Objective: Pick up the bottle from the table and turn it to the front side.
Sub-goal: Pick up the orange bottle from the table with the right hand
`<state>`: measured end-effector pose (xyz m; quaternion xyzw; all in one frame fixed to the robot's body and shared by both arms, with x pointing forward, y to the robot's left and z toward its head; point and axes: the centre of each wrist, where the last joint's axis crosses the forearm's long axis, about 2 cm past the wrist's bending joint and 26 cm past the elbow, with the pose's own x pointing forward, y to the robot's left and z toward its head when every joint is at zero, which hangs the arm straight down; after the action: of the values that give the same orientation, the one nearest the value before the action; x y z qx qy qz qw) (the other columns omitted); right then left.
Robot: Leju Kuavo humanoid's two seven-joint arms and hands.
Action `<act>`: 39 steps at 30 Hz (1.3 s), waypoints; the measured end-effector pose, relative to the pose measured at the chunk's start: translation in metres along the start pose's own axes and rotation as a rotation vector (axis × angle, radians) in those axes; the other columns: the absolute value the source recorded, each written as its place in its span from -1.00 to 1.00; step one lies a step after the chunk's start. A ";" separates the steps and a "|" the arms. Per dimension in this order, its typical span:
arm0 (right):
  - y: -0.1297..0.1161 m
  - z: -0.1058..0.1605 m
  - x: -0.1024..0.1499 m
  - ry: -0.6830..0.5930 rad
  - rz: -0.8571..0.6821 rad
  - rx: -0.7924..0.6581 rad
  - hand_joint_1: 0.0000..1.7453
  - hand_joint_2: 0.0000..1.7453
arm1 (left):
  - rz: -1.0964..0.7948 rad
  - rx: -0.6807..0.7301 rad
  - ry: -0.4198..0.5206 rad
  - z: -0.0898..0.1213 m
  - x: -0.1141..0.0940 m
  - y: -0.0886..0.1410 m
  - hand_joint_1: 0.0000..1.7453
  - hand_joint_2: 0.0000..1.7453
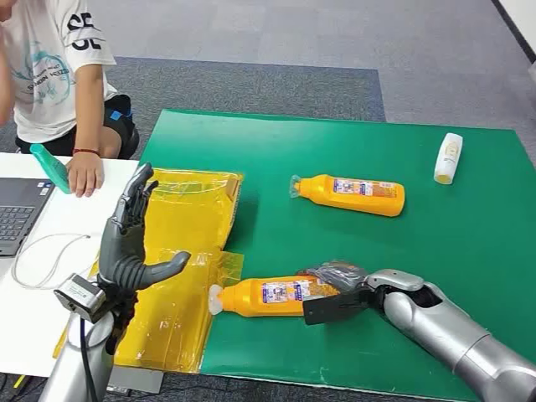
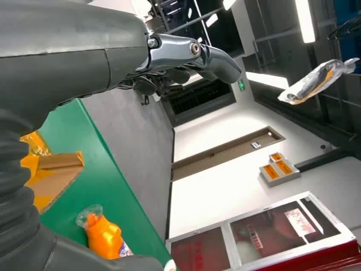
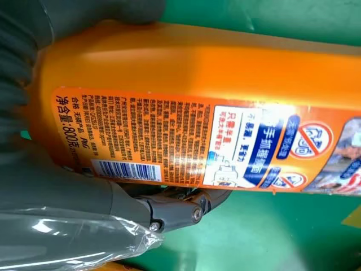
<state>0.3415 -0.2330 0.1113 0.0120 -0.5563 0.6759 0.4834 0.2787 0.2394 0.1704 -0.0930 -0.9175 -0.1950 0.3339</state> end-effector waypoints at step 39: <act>0.053 0.025 0.006 -0.370 -0.920 -0.587 1.00 1.00 | 0.022 0.012 0.063 0.021 0.005 -0.014 -1.00 1.00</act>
<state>0.2900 -0.2434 0.0845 0.2361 -0.7333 0.2003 0.6053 0.2584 0.2360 0.1545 -0.0950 -0.9067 -0.1885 0.3651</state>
